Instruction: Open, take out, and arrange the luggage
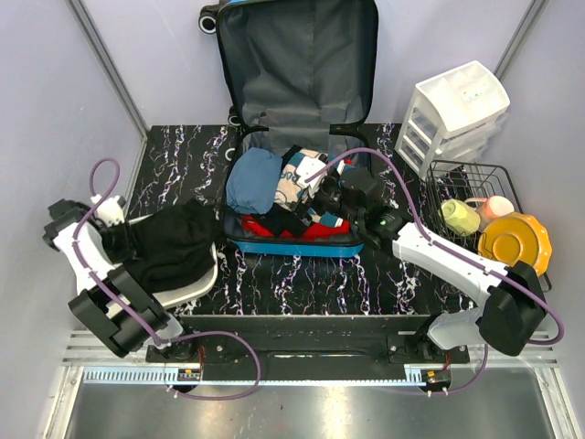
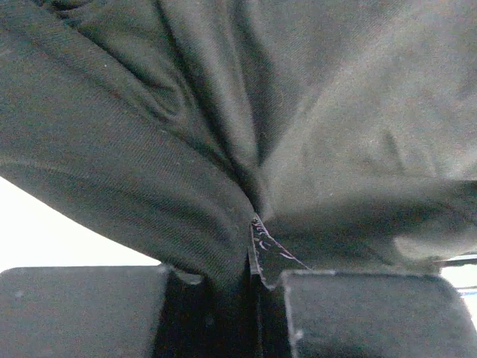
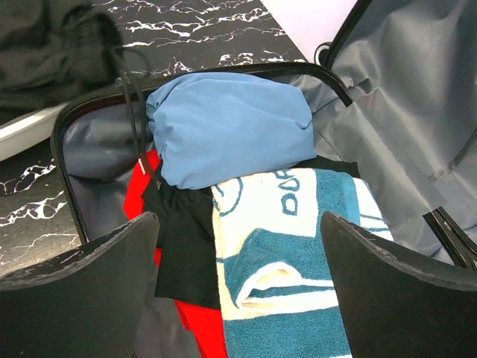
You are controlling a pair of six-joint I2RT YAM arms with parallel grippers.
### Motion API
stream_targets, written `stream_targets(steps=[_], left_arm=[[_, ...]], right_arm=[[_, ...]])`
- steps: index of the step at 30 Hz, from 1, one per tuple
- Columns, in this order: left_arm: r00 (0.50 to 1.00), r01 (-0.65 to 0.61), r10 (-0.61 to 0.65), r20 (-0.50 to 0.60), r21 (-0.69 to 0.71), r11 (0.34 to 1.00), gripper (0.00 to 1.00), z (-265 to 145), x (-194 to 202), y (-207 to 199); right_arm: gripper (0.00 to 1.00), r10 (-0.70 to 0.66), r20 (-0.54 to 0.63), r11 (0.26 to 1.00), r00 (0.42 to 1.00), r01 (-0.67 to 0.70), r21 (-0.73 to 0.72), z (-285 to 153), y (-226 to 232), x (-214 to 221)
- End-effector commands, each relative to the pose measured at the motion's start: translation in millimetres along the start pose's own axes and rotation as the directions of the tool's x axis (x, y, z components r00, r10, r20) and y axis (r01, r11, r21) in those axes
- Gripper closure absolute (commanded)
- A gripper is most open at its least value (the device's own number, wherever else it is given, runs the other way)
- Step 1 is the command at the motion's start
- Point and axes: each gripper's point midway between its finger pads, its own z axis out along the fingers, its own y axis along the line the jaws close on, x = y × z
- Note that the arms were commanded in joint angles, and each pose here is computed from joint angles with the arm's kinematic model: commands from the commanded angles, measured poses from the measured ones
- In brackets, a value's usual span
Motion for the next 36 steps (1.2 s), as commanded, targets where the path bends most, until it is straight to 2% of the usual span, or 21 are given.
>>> stream_targets(steps=[1,6,10,13,14,17,18,20,21,23,25,27,28,32,33,34,35,36], left_arm=[[0.974,-0.215,0.205,-0.101,-0.105,0.971,1.0,-18.5,19.7,52.6],[0.972,-0.229,0.209,-0.109,-0.232,0.945,1.0,-37.8,13.6,111.3],[0.971,-0.231,0.206,-0.121,-0.244,0.942,1.0,-31.8,7.2,129.0],[0.98,-0.187,0.164,-0.116,-0.229,0.955,0.75,-23.0,3.7,134.0],[0.983,-0.168,0.146,-0.111,-0.224,0.96,0.58,-22.0,3.7,133.9],[0.985,-0.171,0.164,-0.051,-0.231,0.958,0.41,-29.1,-6.2,125.6],[0.985,-0.173,0.168,-0.043,-0.239,0.955,0.32,-30.2,-6.4,124.1],[0.985,-0.168,0.17,-0.017,-0.277,0.946,0.21,-39.6,-11.1,122.5],[0.983,-0.176,0.183,-0.003,-0.285,0.942,0.11,-45.7,-14.5,119.5],[0.97,-0.216,0.238,0.051,-0.27,0.938,0.11,-59.3,-22.0,98.0],[0.937,-0.305,0.327,0.127,-0.163,0.938,0.14,-63.0,-30.5,60.4],[0.889,-0.429,0.43,0.158,-0.042,0.903,0.16,-67.4,-26.9,13.9],[0.868,-0.465,0.447,0.216,0.038,0.885,0.18,-66.5,-30.0,-11.3],[0.812,-0.572,0.491,0.314,0.266,0.776,0.25,-45.8,-39.1,-97.1],[0.802,-0.586,0.489,0.342,0.298,0.754,0.26,-41.4,-43.2,-111.4],[0.764,-0.627,0.512,0.392,0.267,0.732,0.27,-34.9,-59.5,-117.2],[0.771,-0.626,0.507,0.385,0.318,0.712,0.27,-24.1,-55.1,-134.7],[0.756,-0.646,0.523,0.394,0.319,0.694,0.27,-18.0,-57.6,-140.4]], right_arm=[[0.01,-0.011,0.033,1.0,0.999,0.01,0.014,-3.9,-7.2,-12.1],[0.0,-0.015,0.027,1.0,1.0,0.015,0.015,-7.6,-7.4,-9.8],[0.0,-0.01,0.016,1.0,1.0,0.01,0.002,-9.5,-3.6,-3.3],[0.0,-0.008,0.006,1.0,1.0,0.008,0.003,-10.0,-3.9,-0.7],[0.0,-0.008,0.003,1.0,1.0,0.008,0.004,-10.5,-3.8,-0.1],[0.0,-0.002,-0.027,1.0,1.0,0.003,0.002,-12.3,-3.2,7.9],[0.0,0.002,-0.045,1.0,0.999,-0.002,0.002,-13.6,-2.9,13.3],[0.0,0.018,-0.066,1.0,0.998,-0.019,0.0,-13.4,-2.4,19.1],[0.0,0.025,-0.084,1.0,0.996,-0.025,-0.005,-14.1,-2.3,21.9],[0.0,0.046,-0.101,0.999,0.994,-0.047,-0.012,-13.0,-1.2,25.3],[0.0,0.066,-0.132,0.997,0.989,-0.07,-0.028,-14.7,1.7,30.2],[0.0,0.085,-0.145,0.995,0.986,-0.092,-0.045,-14.2,5.8,31.8],[0.0,0.09,-0.15,0.994,0.985,-0.099,-0.049,-14.8,6.8,32.2],[0.0,0.11,-0.167,0.991,0.98,-0.122,-0.058,-16.0,9.4,33.7],[0.0,0.112,-0.173,0.991,0.979,-0.124,-0.056,-16.6,9.0,33.8],[0.0,0.113,-0.176,0.991,0.978,-0.124,-0.054,-17.0,8.7,34.3],[0.0,0.113,-0.177,0.991,0.978,-0.124,-0.053,-18.0,8.2,33.2],[0.0,0.112,-0.183,0.992,0.977,-0.121,-0.042,-19.0,5.9,33.9]])
